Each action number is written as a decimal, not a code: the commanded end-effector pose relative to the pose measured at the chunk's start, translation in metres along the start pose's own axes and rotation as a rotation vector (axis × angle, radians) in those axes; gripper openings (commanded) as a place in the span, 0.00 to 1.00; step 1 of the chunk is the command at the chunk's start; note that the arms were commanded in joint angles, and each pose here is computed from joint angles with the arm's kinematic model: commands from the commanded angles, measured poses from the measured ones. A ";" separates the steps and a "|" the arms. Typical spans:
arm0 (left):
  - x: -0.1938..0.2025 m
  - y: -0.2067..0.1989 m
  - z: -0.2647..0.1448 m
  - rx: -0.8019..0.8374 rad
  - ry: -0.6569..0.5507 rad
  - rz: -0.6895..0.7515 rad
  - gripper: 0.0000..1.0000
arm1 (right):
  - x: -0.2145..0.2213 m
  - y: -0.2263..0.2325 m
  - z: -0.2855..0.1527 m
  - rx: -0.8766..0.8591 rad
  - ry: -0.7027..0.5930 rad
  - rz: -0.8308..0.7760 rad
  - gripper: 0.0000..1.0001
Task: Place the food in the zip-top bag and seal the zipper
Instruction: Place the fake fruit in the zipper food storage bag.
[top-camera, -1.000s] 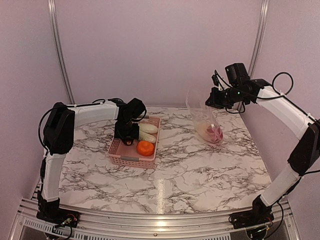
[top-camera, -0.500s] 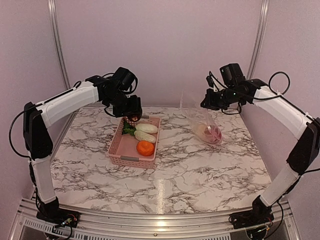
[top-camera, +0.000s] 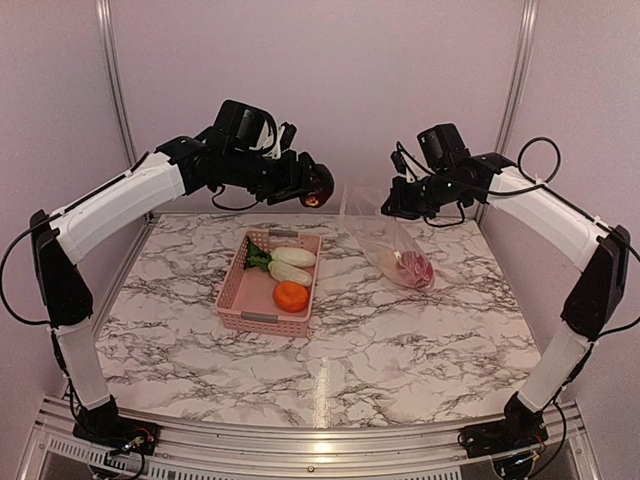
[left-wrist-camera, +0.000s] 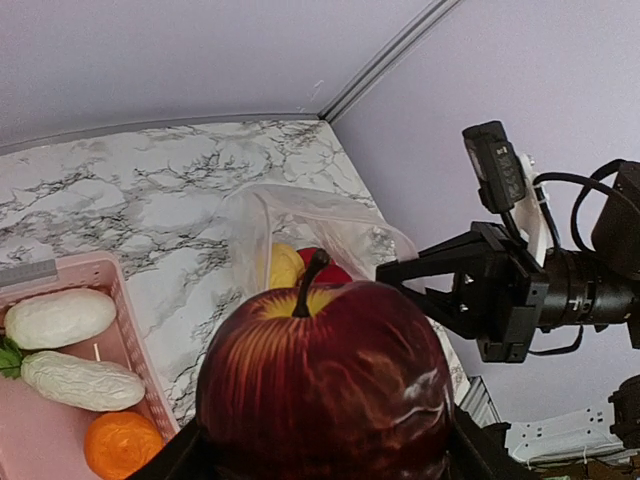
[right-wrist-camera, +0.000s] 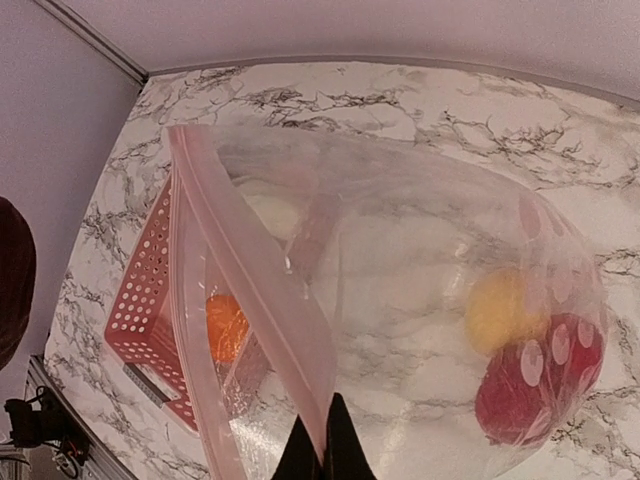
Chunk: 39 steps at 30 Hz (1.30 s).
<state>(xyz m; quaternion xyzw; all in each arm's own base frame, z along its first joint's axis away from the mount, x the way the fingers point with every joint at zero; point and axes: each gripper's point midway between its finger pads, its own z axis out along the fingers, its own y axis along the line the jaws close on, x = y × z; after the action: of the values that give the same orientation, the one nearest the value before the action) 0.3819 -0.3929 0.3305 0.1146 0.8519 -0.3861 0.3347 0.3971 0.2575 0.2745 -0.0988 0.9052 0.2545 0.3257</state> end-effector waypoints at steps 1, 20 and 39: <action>-0.005 -0.057 -0.008 0.241 -0.004 0.067 0.53 | -0.006 0.021 -0.003 -0.052 -0.005 0.004 0.00; 0.040 -0.052 0.051 0.196 0.113 0.007 0.49 | -0.012 0.037 -0.010 -0.111 -0.024 0.027 0.00; 0.048 0.014 0.112 -0.072 0.119 -0.248 0.62 | -0.007 0.054 -0.013 -0.177 -0.014 0.057 0.00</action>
<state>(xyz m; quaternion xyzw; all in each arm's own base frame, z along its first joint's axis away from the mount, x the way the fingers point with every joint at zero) 0.3936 -0.4744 0.2538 0.0699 0.8745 -0.4095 0.2504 0.3822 0.2865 0.2806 -0.0905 0.8979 0.3137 0.2952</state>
